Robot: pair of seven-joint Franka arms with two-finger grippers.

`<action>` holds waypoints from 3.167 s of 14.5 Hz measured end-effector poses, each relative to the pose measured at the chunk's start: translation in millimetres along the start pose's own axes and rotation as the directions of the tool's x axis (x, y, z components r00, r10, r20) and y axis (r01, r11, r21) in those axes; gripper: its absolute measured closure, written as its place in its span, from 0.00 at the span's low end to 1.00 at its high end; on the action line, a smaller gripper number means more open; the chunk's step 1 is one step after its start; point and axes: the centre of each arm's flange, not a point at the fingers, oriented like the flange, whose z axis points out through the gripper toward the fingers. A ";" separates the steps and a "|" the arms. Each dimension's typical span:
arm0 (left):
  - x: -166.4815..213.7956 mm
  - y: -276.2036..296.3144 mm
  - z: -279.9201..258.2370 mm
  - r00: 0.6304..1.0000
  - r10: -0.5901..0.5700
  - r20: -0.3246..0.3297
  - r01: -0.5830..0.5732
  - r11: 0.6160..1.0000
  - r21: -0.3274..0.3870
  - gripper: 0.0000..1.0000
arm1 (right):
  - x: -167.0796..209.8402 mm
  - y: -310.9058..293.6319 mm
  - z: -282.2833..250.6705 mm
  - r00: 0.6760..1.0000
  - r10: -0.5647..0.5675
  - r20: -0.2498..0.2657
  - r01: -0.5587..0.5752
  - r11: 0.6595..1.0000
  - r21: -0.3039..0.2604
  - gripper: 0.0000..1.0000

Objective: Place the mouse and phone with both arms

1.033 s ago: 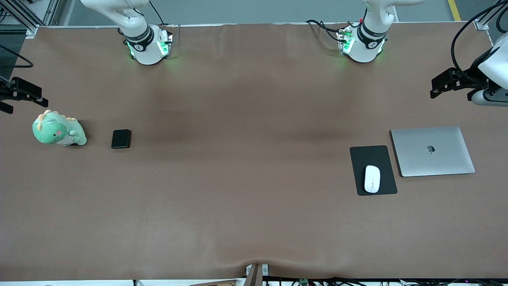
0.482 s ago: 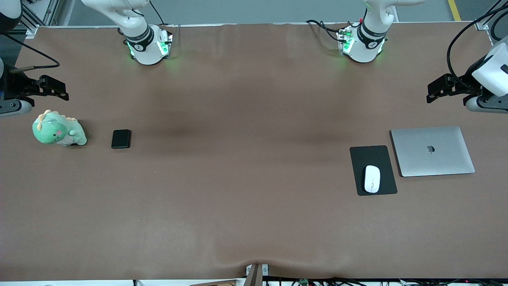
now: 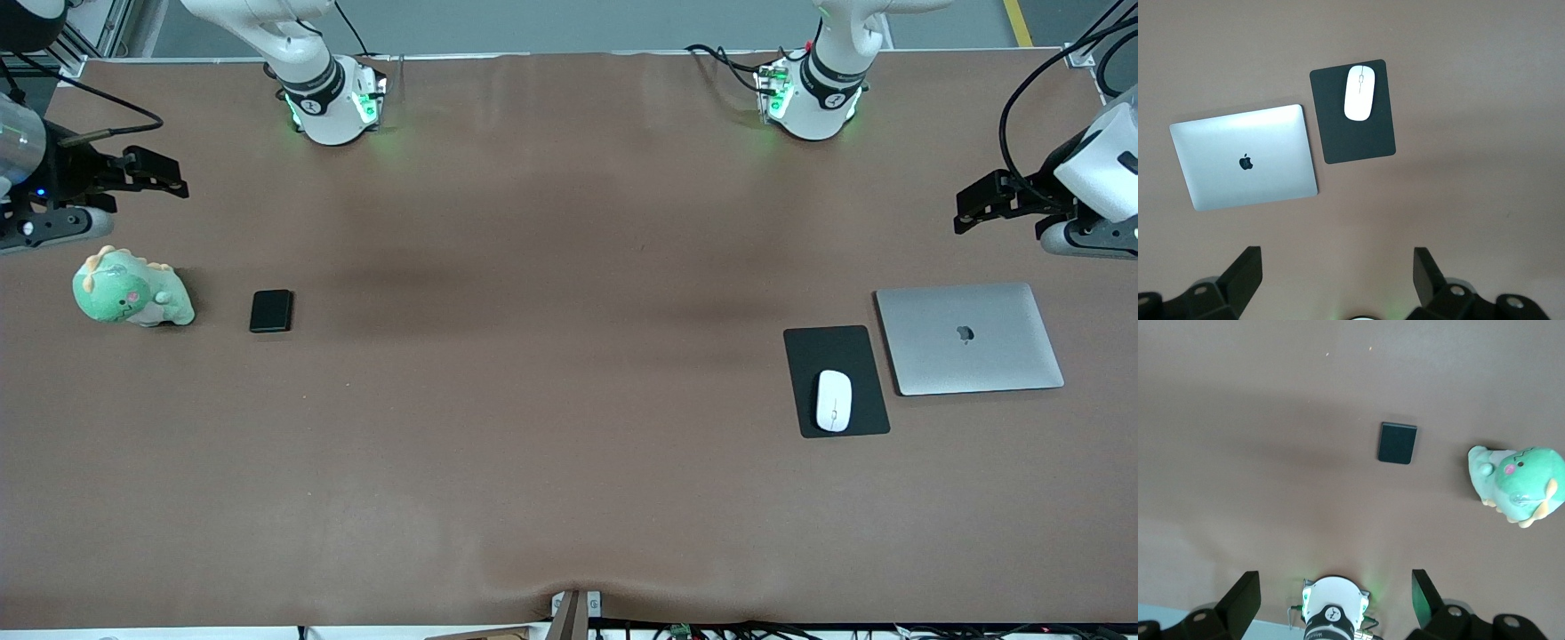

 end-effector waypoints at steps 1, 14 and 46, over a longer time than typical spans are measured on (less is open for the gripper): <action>0.0 0.0 0.0 1.000 0.000 0.000 0.000 1.000 0.000 0.00 | -4.9 -0.8 2.3 0.999 0.003 0.039 -0.003 1.000 0.007 0.00; 0.3 -0.2 -1.2 1.000 0.000 -0.005 0.000 1.000 0.000 0.00 | 42.4 46.2 -38.9 0.988 0.072 -0.134 -0.080 0.995 -0.055 0.00; 1.7 -0.2 -2.4 1.000 0.000 -0.018 0.000 1.000 0.001 0.00 | -8.8 40.5 -41.7 0.990 0.076 -0.117 -0.078 0.997 -0.016 0.00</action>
